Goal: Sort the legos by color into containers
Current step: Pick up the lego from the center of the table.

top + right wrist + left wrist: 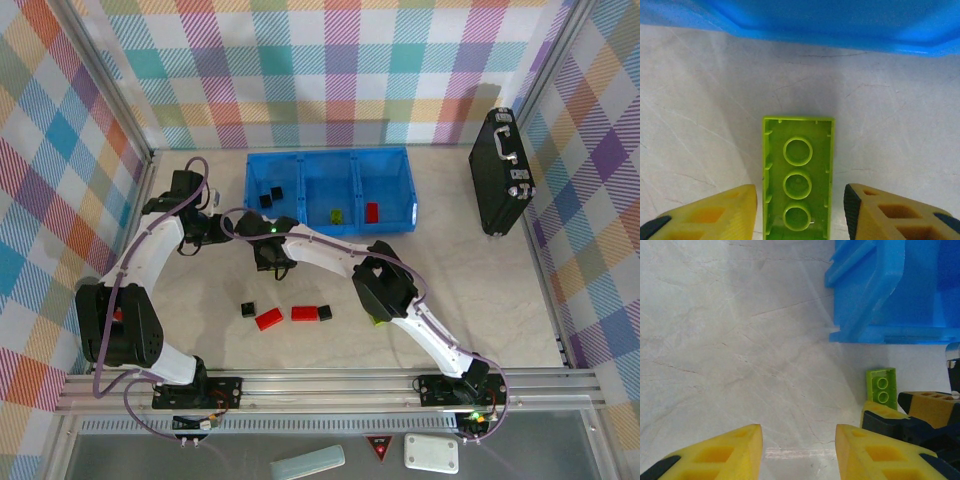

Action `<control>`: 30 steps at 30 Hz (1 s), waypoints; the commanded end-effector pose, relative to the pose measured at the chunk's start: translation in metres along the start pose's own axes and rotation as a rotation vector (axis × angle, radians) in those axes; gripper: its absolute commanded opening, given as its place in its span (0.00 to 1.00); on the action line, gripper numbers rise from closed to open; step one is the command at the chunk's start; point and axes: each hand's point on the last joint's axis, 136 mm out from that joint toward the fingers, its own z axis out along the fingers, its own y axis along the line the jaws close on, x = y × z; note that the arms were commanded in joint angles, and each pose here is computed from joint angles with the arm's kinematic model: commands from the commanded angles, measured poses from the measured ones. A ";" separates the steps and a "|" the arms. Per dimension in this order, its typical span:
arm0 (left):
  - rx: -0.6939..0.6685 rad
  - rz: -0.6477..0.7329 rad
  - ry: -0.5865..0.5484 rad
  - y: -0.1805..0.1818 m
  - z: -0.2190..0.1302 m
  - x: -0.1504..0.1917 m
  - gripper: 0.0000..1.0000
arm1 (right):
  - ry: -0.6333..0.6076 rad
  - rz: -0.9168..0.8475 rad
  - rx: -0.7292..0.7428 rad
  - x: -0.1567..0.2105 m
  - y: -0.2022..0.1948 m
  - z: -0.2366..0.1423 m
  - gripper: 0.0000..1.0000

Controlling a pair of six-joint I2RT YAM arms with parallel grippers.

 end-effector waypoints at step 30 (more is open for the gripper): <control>-0.024 -0.027 -0.015 0.012 -0.006 -0.002 0.43 | -0.016 -0.137 -0.010 0.011 -0.021 -0.050 0.35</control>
